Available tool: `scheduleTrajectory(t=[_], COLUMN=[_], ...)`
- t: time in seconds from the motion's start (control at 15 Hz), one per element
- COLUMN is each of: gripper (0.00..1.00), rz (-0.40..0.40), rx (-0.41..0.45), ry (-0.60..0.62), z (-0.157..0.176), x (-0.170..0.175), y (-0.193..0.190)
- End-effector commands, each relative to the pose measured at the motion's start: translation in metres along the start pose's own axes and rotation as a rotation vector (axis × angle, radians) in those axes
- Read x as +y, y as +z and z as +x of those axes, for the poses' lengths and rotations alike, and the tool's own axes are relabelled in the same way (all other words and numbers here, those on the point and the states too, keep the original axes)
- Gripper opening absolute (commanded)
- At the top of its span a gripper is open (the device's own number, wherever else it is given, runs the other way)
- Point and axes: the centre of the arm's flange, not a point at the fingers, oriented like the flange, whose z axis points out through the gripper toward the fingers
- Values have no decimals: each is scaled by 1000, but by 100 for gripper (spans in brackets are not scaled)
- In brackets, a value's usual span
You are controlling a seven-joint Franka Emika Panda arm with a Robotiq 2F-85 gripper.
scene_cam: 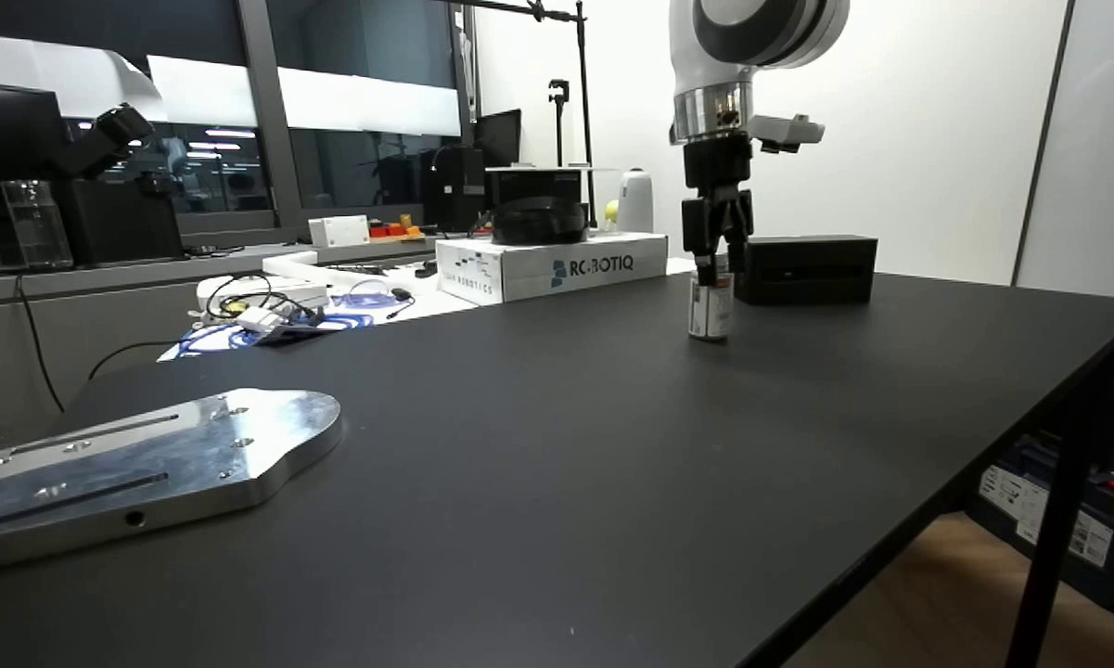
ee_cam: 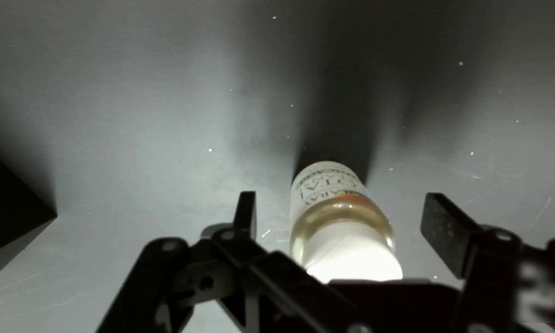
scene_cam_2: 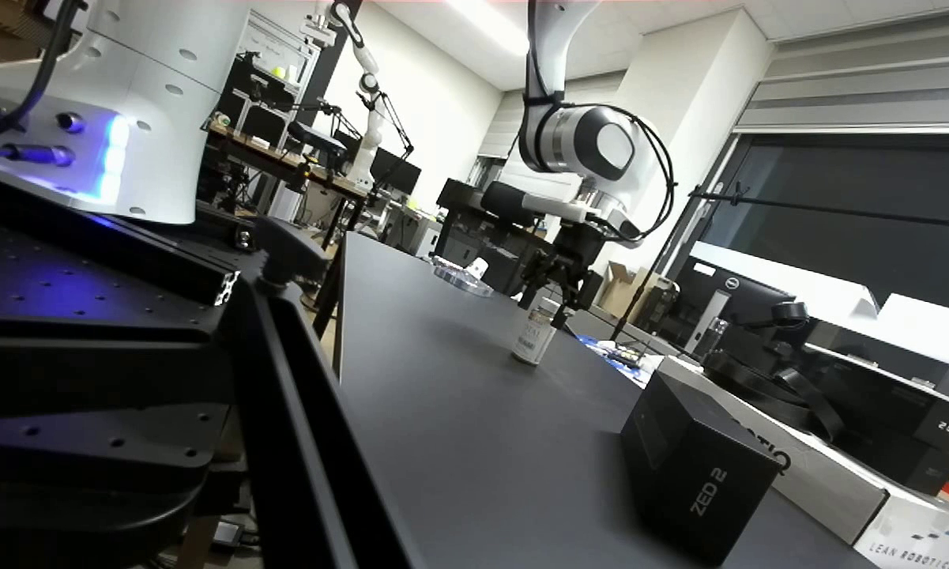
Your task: Put the bottle on top of the black box
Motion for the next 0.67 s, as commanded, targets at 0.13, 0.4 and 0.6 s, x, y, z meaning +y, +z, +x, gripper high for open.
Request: scheduleTrajectory(t=[0.13,0.4,0.6], gripper=[47,29,29], rz=[0,1,-24], rx=[26,56,85], ry=[8,45,91], z=[1,1,-4], x=[8,25,52], y=[-13,-52,-102])
